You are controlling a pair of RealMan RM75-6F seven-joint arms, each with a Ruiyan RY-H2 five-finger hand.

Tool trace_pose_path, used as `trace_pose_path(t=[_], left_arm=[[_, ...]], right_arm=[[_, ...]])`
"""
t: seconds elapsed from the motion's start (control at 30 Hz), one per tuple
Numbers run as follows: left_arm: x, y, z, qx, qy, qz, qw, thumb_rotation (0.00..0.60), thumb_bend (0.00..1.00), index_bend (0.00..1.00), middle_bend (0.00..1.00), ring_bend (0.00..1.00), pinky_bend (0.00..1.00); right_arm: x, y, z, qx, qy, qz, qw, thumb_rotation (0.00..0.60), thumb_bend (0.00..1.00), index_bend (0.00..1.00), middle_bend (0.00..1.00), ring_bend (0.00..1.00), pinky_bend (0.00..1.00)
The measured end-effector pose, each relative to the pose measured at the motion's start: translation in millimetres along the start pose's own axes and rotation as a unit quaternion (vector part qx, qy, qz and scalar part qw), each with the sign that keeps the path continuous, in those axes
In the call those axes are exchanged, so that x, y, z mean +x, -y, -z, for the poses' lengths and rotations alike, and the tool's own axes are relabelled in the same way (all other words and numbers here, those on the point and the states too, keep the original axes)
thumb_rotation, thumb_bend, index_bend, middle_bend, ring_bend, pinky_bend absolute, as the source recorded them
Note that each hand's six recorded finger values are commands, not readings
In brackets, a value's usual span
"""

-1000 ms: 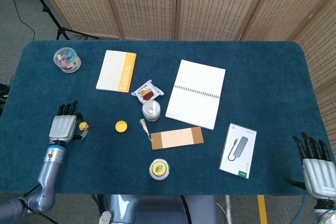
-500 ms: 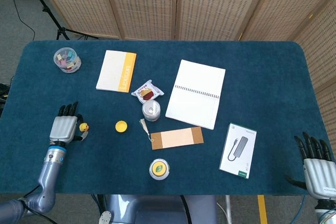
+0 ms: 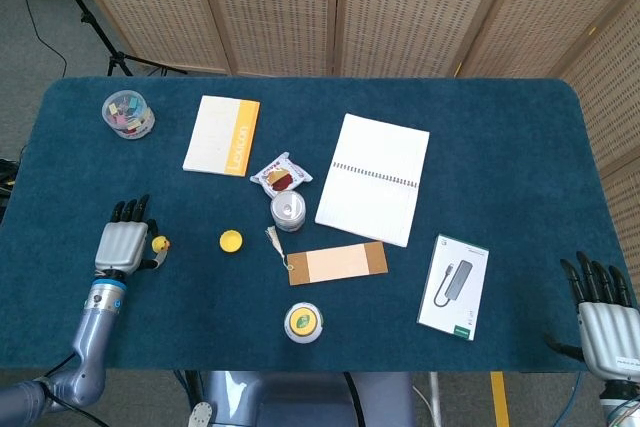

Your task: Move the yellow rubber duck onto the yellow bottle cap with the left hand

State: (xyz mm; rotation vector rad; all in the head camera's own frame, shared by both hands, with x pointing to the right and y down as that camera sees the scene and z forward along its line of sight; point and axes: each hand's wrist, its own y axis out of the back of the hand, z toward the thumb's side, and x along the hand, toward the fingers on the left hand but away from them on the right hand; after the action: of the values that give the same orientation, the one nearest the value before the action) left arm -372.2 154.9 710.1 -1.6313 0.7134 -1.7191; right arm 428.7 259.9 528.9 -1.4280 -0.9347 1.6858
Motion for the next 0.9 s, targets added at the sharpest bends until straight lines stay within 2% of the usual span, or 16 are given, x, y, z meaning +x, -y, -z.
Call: trace_pose_path(t=[0.3, 0.9], left_arm=[[0.2, -1.5, -1.1, 0.002, 0.001, -0.004, 1.0, 0.413, 0.32, 0.52, 0.0, 0.0, 0.0], [2.0, -22.3, -14.8, -0.016, 0.013, -0.033, 0.9992, 0.412, 0.32, 0.54, 0.0, 0.0, 0.0]], right_arm=[[-0.2, -0.3, 0.2, 0.0, 0.0, 0.002, 1.0, 0.6, 0.0, 0.0, 0.0, 0.0, 0.0], [-0.9, 1.6, -0.3, 0.002, 0.0, -0.001, 1.0, 0.6, 0.0, 0.0, 0.0, 0.0, 0.0]])
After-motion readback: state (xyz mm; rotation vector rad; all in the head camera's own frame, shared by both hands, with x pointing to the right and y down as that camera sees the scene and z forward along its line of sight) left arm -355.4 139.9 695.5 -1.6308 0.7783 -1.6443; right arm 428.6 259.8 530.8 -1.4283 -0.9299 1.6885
